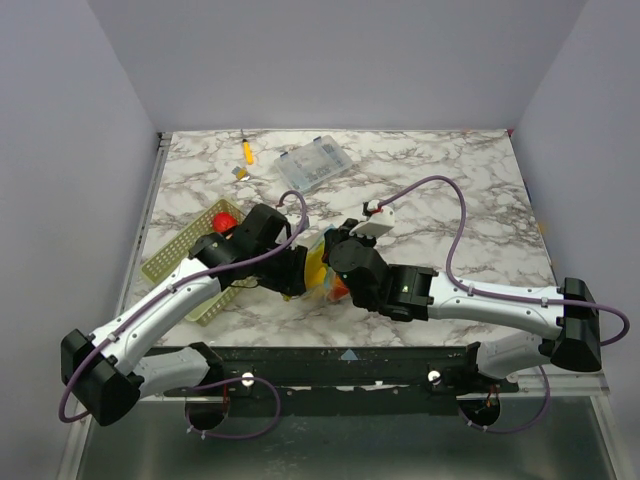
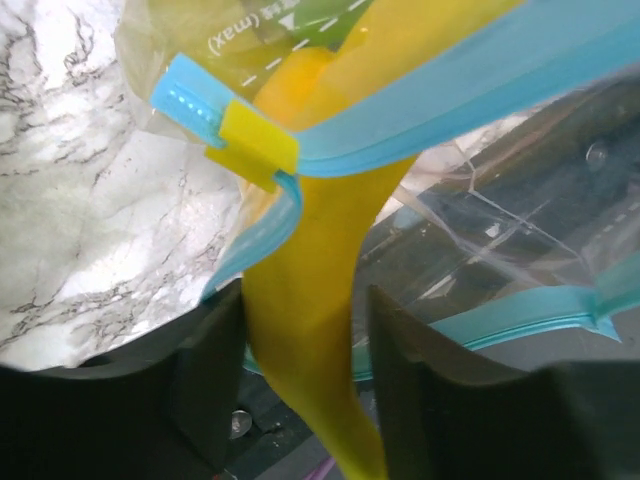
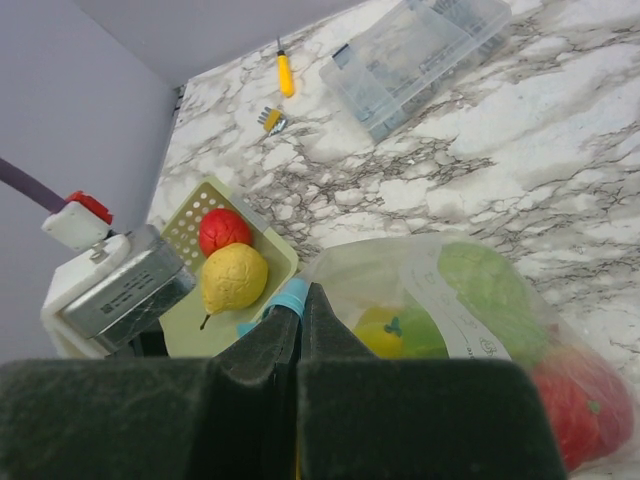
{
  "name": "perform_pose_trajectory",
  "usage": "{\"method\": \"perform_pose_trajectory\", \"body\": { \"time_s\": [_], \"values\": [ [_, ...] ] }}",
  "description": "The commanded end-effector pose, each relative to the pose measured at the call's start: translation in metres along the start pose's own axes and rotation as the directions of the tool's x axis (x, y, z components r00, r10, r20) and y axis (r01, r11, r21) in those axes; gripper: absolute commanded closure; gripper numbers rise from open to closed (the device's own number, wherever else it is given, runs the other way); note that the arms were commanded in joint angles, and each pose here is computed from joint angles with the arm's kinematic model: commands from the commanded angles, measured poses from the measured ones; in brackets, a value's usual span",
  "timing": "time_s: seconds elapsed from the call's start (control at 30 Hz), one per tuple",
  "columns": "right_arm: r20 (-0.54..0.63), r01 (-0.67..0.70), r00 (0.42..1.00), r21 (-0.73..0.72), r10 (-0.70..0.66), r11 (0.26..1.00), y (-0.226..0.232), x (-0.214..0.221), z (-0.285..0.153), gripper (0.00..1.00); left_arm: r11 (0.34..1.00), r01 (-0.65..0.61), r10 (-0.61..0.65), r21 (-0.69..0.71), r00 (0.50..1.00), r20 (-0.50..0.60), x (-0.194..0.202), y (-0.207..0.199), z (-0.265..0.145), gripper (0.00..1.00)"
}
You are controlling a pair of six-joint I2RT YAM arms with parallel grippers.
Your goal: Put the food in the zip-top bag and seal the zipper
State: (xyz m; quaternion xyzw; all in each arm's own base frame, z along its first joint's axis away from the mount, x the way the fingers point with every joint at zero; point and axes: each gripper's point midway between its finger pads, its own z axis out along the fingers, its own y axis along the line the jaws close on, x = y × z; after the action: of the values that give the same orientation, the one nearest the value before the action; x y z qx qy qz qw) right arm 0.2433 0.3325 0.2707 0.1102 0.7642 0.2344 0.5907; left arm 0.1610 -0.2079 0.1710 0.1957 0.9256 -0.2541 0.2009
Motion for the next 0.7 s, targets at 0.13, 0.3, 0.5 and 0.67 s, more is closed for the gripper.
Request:
{"method": "perform_pose_trajectory", "body": {
  "time_s": [0.13, 0.3, 0.5, 0.67],
  "values": [
    [0.030, -0.068, 0.997, -0.022, 0.068, 0.997, 0.011, -0.014, -0.002, 0.99, 0.996, 0.034, -0.032, -0.077, 0.999, 0.024, -0.011, 0.002, -0.014, 0.82],
    [0.025, -0.069, 0.997, -0.025, 0.070, 0.997, 0.014, -0.011, 0.000, 0.99, 0.962, 0.085, -0.078, -0.258, 0.996, 0.038, -0.018, 0.015, -0.035, 0.95],
    [0.024, -0.101, 0.995, -0.017, 0.101, 0.995, 0.020, -0.011, 0.002, 0.99, 0.882, 0.044, -0.076, -0.468, 0.996, -0.048, -0.011, 0.034, -0.036, 0.97],
    [0.036, -0.161, 0.986, -0.034, 0.163, 0.986, 0.022, -0.007, 0.005, 1.00, 0.854, 0.039, -0.083, -0.518, 0.995, -0.063, -0.013, 0.039, -0.037, 0.91]
  ]
}}
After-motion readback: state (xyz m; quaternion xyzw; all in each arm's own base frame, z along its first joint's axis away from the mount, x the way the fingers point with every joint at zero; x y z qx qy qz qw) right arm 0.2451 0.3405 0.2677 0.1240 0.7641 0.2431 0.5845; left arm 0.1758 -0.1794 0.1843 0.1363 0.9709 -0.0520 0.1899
